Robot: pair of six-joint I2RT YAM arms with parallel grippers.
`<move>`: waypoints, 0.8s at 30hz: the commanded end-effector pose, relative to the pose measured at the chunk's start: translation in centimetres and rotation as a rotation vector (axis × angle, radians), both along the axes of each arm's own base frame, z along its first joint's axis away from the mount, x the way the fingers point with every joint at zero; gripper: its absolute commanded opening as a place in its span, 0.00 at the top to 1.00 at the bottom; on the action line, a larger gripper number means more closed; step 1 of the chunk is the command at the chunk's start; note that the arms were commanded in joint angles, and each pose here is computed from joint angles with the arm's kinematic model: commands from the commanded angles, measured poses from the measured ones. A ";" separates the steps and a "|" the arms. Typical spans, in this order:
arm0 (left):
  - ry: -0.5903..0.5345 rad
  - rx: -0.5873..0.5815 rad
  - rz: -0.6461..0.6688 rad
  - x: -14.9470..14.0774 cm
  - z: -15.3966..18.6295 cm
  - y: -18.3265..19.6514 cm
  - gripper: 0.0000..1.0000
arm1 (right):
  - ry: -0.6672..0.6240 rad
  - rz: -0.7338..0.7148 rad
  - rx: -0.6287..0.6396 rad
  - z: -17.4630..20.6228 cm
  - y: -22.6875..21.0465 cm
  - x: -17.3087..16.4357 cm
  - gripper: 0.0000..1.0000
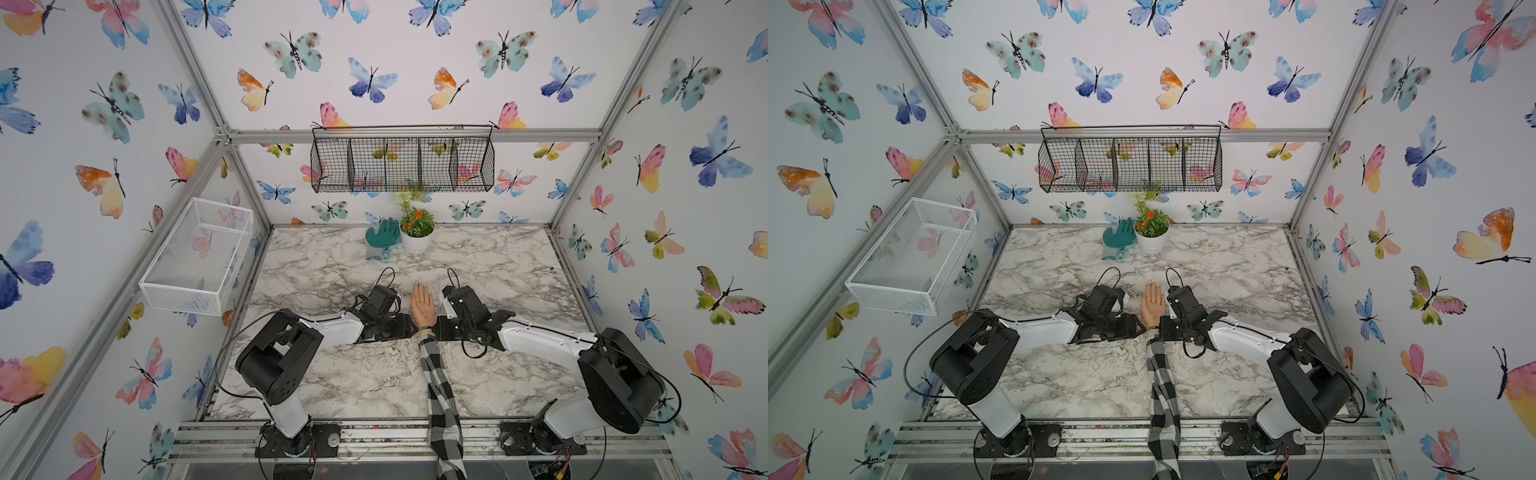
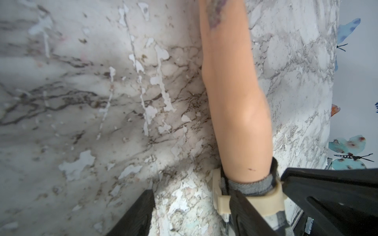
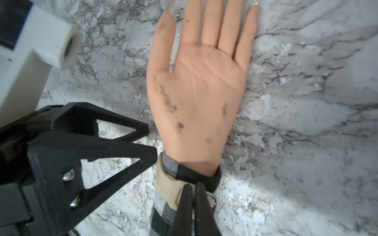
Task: Take off the watch
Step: Untie the watch from the hand.
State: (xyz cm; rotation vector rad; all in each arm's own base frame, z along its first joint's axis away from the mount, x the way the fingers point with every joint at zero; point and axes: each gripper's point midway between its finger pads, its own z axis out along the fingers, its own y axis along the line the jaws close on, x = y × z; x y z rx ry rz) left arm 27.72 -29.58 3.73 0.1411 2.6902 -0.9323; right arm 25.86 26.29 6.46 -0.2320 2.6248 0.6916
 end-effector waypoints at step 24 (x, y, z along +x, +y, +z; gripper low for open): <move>0.051 0.045 0.003 -1.2 -1.4 1.1 0.36 | -0.020 -0.078 0.608 4.9 1.3 -1.0 0.98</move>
